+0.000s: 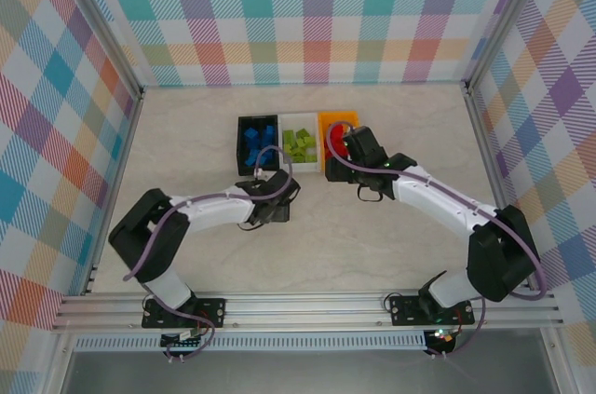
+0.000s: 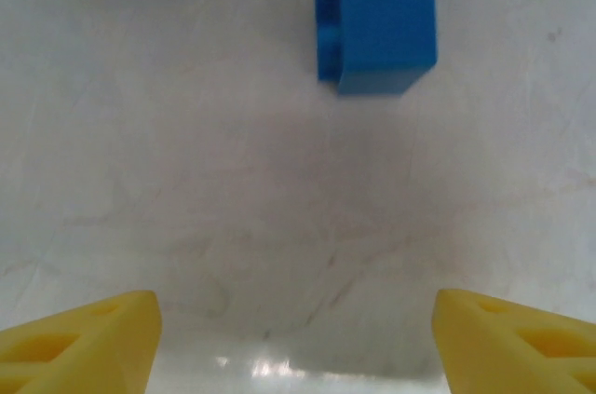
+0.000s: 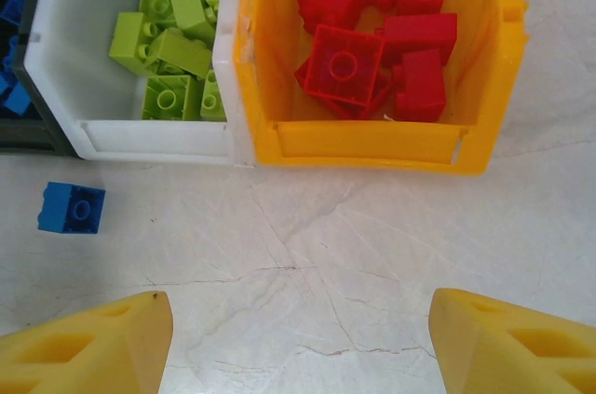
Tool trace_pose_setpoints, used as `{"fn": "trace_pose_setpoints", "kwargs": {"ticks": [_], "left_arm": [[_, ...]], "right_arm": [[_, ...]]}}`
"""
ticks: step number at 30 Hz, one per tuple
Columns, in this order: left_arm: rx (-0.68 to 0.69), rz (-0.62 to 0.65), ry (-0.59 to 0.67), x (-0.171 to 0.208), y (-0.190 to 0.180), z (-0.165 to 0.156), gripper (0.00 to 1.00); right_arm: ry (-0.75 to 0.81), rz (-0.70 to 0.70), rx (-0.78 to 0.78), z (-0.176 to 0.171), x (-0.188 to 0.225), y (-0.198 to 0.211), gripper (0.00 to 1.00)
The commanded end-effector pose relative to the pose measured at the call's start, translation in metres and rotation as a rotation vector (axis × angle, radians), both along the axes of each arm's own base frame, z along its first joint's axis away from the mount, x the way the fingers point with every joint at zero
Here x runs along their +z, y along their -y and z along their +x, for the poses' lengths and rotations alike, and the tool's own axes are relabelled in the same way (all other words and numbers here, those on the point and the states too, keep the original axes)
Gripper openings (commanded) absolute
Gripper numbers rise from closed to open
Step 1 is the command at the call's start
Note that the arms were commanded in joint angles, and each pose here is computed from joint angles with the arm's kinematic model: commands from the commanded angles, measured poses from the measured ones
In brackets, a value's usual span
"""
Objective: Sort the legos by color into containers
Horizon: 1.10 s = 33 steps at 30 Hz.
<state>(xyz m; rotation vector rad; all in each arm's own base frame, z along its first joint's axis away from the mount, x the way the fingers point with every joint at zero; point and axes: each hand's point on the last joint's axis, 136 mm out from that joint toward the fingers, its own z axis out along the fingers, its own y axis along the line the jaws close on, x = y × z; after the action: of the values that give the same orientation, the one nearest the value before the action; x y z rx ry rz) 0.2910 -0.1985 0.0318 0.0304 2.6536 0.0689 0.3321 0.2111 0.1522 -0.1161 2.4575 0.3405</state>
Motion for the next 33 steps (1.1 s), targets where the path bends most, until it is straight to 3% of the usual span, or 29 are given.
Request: {"fn": "trace_pose_setpoints", "kwargs": {"ticks": [1,10,18,26,33], "left_arm": [[0.016,0.020,0.079,0.006,0.007,0.034,0.75],[0.027,0.083,0.120,-0.008,0.011,0.071,0.54],[0.039,0.075,0.169,0.001,0.008,0.068,0.20],[0.090,-0.083,0.294,0.093,-0.006,0.046,0.19],[0.185,-0.061,0.277,0.104,-0.033,0.107,0.19]], "right_arm": [[0.056,0.023,-0.016,0.003,0.016,0.003,0.73],[0.087,0.029,-0.013,0.002,0.023,0.006,0.73],[0.099,0.033,-0.009,-0.001,0.027,0.008,0.73],[0.091,0.040,-0.019,-0.001,0.020,0.009,0.73],[0.076,0.048,-0.038,-0.003,0.016,0.012,0.73]]}}
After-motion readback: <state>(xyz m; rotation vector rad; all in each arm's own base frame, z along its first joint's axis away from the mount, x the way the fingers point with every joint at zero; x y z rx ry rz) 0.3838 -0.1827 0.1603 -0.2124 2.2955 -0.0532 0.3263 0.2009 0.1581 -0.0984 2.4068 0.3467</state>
